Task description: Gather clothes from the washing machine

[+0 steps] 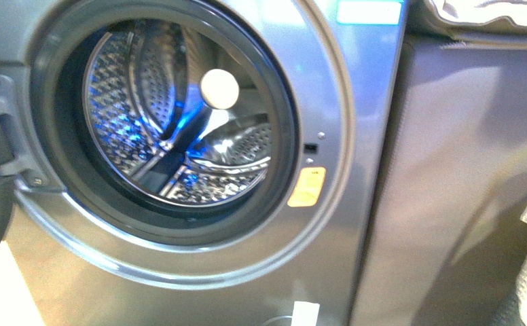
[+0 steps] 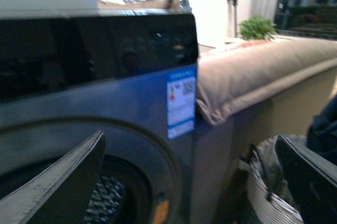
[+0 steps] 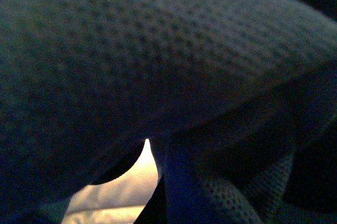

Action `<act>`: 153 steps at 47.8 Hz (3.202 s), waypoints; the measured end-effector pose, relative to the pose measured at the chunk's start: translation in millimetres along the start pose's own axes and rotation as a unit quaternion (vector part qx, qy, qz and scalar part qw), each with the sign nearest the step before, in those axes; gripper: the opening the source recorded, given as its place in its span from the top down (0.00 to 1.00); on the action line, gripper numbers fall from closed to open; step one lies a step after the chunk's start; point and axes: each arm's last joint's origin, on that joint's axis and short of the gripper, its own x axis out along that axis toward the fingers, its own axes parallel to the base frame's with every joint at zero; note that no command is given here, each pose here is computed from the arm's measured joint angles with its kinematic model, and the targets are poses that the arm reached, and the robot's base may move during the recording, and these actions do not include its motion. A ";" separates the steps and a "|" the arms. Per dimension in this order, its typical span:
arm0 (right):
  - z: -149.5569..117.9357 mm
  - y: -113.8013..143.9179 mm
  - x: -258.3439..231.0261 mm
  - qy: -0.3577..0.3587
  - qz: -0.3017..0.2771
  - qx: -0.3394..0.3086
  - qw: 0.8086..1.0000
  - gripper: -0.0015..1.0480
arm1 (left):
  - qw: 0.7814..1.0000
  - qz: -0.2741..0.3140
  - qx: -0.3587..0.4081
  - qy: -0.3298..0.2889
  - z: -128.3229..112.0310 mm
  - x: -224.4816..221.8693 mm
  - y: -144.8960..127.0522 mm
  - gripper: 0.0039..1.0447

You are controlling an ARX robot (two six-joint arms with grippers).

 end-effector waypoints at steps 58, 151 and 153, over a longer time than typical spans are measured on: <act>-149.4 -10.2 -36.3 0.269 -0.044 0.192 0.943 0.08 | 0.995 0.072 -0.064 0.036 -99.8 -61.8 -3.1 0.06; -206.3 133.3 -149.7 0.204 0.005 -0.026 0.979 0.92 | 0.947 0.305 0.006 0.104 -216.6 -154.0 -33.0 0.91; -206.3 133.3 -149.7 0.204 0.005 -0.026 0.979 0.85 | 0.947 0.305 0.006 0.104 -216.6 -154.0 -33.0 0.84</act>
